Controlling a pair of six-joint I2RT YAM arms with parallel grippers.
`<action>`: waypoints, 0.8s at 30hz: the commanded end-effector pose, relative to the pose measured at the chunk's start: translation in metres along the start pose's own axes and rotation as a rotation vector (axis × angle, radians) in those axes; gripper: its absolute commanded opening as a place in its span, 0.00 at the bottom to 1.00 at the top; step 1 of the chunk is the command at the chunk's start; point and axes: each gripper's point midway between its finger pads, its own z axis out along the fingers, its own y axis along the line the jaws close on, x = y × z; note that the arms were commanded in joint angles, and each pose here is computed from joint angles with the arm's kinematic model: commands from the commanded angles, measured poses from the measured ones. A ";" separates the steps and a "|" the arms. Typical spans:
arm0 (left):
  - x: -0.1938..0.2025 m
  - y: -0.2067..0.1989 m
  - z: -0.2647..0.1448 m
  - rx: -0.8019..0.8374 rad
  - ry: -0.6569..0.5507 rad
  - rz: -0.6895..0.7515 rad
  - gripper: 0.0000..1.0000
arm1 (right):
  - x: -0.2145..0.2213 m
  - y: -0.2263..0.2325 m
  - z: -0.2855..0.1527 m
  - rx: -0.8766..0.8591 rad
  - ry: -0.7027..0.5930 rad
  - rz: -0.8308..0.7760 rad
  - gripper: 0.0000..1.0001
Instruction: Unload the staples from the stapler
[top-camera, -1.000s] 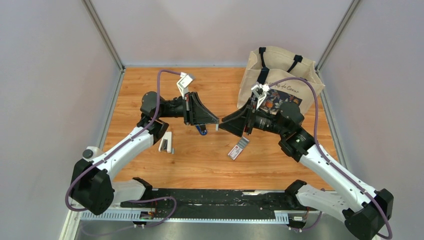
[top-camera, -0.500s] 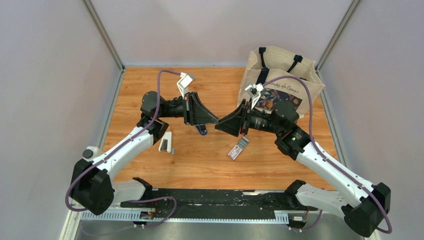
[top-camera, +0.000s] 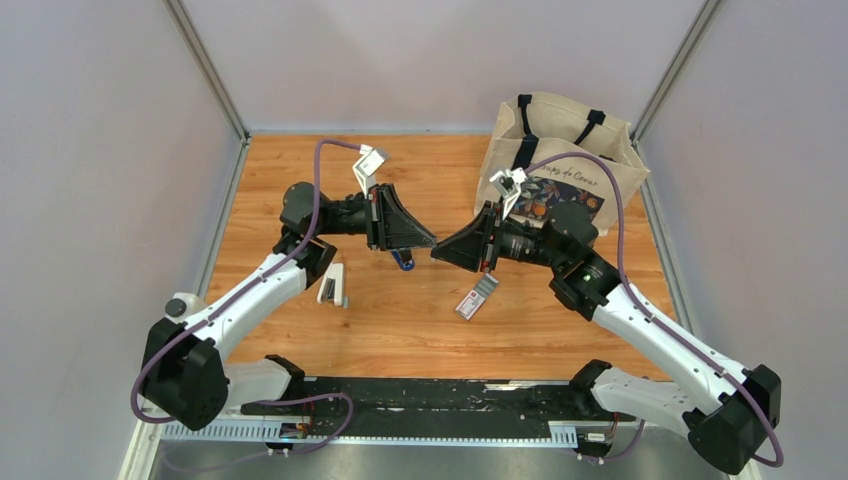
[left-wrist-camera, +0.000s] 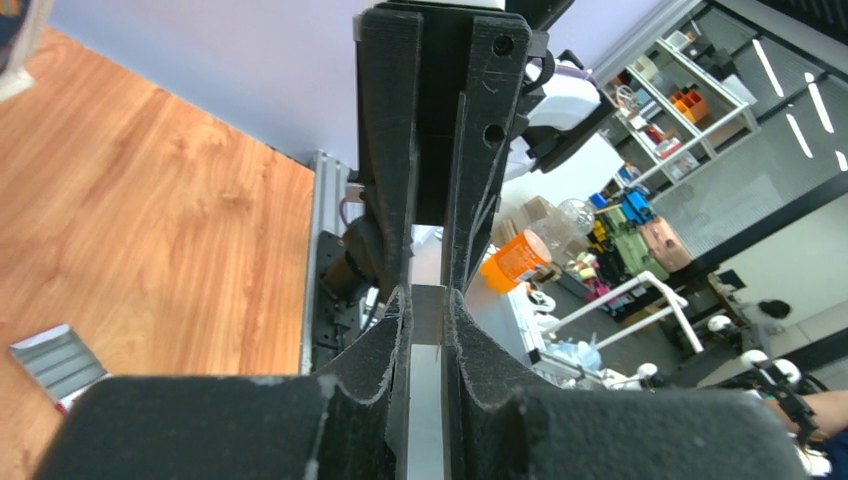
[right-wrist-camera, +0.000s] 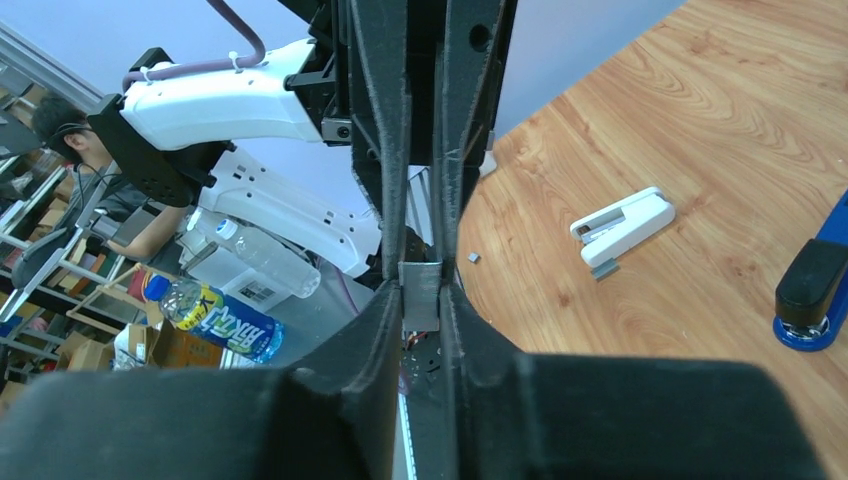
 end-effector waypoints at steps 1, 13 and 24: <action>-0.009 -0.011 0.000 0.032 -0.003 0.082 0.20 | 0.000 0.009 -0.001 -0.041 -0.001 -0.006 0.14; -0.016 -0.001 -0.005 -0.049 0.022 0.135 0.75 | 0.011 -0.010 -0.013 0.112 0.065 -0.028 0.07; 0.043 0.075 -0.086 -0.662 0.398 0.224 0.82 | 0.051 -0.125 -0.048 0.688 0.297 -0.049 0.09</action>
